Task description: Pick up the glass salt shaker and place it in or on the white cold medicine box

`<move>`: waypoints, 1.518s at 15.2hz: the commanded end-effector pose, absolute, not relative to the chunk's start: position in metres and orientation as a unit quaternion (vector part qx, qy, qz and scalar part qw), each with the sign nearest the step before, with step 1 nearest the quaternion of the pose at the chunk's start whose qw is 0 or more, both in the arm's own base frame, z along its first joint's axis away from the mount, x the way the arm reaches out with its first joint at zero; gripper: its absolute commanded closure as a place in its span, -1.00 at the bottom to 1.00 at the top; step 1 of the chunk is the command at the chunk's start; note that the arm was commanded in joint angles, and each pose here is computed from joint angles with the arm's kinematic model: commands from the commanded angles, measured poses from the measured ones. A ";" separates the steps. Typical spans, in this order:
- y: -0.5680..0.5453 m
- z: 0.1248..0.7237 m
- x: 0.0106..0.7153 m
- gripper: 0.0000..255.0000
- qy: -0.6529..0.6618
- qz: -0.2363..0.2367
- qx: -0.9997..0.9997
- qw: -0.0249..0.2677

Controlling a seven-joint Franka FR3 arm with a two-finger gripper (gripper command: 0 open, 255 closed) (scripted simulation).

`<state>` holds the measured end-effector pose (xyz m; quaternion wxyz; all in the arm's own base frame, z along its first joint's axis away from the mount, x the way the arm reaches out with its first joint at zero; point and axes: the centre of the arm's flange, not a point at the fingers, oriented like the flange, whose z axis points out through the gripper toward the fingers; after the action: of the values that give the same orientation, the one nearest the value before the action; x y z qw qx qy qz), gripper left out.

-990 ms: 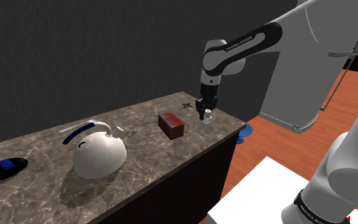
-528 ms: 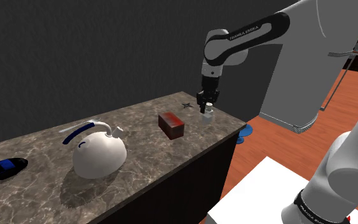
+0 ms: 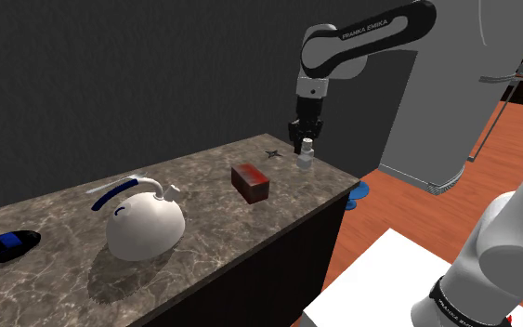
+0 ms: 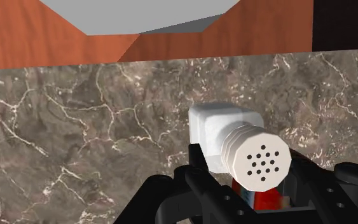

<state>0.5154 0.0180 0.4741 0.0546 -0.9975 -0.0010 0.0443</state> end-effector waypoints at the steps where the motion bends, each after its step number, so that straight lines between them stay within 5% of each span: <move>1: 0.018 0.485 0.516 1.00 -0.001 0.045 -0.998 0.055; 16: 0.136 0.503 0.661 1.00 -0.001 0.045 -0.998 0.055; 23: 0.136 0.466 0.661 1.00 -0.001 0.045 -0.998 0.055</move>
<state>0.6618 0.1351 0.4715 0.0545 -0.9975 -0.0010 0.0448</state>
